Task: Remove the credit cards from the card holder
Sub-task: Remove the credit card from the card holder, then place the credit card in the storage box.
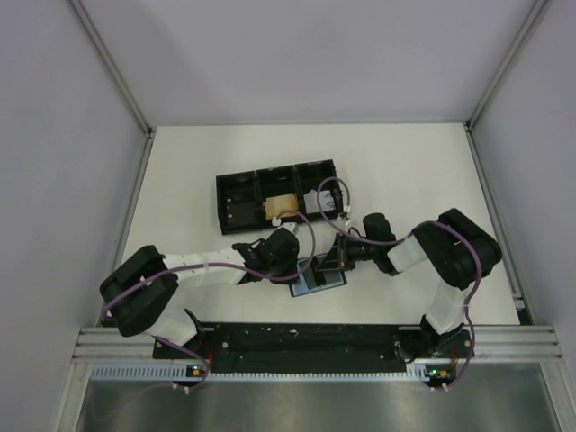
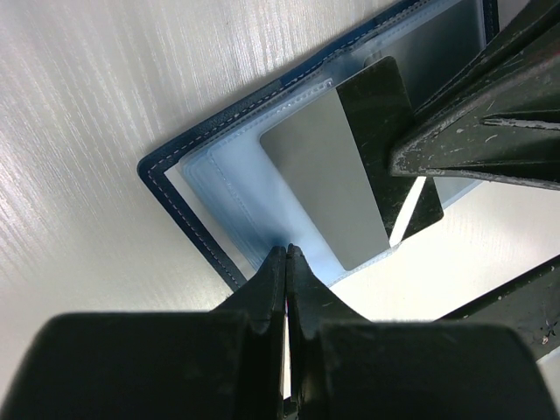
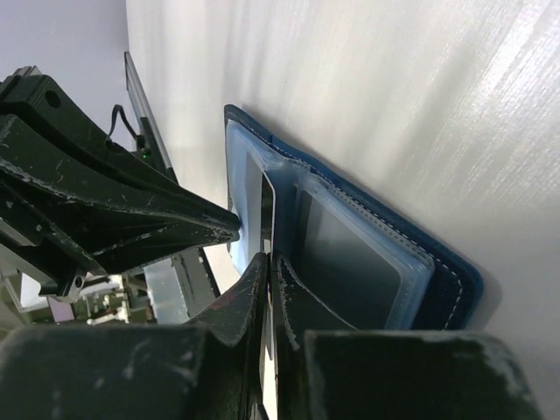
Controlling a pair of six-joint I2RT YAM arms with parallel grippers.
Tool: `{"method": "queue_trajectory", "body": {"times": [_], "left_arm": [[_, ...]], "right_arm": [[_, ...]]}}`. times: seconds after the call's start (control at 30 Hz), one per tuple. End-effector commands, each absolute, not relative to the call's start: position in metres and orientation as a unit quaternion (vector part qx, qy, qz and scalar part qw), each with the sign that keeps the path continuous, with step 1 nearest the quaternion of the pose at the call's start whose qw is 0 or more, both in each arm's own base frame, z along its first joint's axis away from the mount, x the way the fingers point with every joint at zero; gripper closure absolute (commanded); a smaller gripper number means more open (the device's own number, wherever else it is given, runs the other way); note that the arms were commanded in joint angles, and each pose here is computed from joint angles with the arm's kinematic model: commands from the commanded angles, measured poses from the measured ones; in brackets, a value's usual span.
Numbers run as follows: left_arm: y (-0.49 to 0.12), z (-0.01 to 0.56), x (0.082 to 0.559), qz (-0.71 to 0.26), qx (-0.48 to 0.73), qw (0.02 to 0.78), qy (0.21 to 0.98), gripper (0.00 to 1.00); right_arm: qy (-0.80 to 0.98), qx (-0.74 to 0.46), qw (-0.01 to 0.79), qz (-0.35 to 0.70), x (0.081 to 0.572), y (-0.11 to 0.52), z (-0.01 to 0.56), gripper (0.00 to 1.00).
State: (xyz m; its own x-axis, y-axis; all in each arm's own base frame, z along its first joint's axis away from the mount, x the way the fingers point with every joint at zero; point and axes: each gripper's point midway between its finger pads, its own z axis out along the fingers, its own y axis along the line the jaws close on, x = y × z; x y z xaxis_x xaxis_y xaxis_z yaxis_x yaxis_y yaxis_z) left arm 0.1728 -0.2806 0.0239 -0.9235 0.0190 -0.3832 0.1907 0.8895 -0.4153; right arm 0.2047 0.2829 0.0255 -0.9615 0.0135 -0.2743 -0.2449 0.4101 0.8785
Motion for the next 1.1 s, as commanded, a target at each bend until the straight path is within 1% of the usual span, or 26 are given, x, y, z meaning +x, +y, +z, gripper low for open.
{"method": "queue_trajectory", "body": {"times": [0.0,0.2,0.37,0.43,0.57,0.7,0.73,0.83,0.87,0.93,1.0,1.03,1.07], "left_arm": [[-0.262,0.014,0.166,-0.202,0.057,0.183,0.960,1.00],[-0.261,0.021,0.170,-0.205,0.057,0.201,0.956,1.00],[-0.260,0.040,0.177,-0.221,0.062,0.238,0.944,1.00],[-0.259,0.052,0.181,-0.227,0.065,0.260,0.936,0.96],[-0.258,0.081,0.188,-0.248,0.076,0.308,0.915,0.86],[-0.261,0.111,0.189,-0.281,0.091,0.343,0.892,0.70],[-0.263,0.115,0.189,-0.290,0.093,0.346,0.888,0.62],[-0.269,0.138,0.185,-0.328,0.088,0.355,0.871,0.35],[-0.272,0.146,0.184,-0.342,0.082,0.354,0.866,0.28],[-0.276,0.159,0.181,-0.364,0.067,0.347,0.862,0.18],[-0.278,0.173,0.180,-0.378,0.044,0.341,0.859,0.10],[-0.277,0.179,0.181,-0.381,0.028,0.339,0.860,0.05],[-0.276,0.186,0.183,-0.381,0.015,0.341,0.859,0.02]], "right_arm": [[0.826,-0.064,0.148,0.540,0.215,0.276,0.030,1.00],[0.829,-0.038,0.172,0.531,0.220,0.251,0.039,1.00],[0.831,-0.035,0.190,0.522,0.220,0.241,0.053,1.00],[0.832,-0.037,0.198,0.517,0.219,0.239,0.061,1.00],[0.838,-0.042,0.229,0.494,0.224,0.233,0.076,1.00],[0.853,-0.045,0.255,0.453,0.228,0.221,0.084,1.00],[0.849,-0.055,0.261,0.456,0.226,0.221,0.088,1.00],[0.826,-0.091,0.301,0.467,0.223,0.223,0.111,1.00],[0.820,-0.109,0.315,0.465,0.221,0.225,0.117,1.00],[0.808,-0.155,0.352,0.446,0.217,0.228,0.128,1.00],[0.791,-0.212,0.399,0.412,0.213,0.233,0.142,1.00],[0.782,-0.234,0.421,0.396,0.212,0.237,0.150,1.00],[0.770,-0.256,0.443,0.381,0.210,0.240,0.157,1.00]]}}
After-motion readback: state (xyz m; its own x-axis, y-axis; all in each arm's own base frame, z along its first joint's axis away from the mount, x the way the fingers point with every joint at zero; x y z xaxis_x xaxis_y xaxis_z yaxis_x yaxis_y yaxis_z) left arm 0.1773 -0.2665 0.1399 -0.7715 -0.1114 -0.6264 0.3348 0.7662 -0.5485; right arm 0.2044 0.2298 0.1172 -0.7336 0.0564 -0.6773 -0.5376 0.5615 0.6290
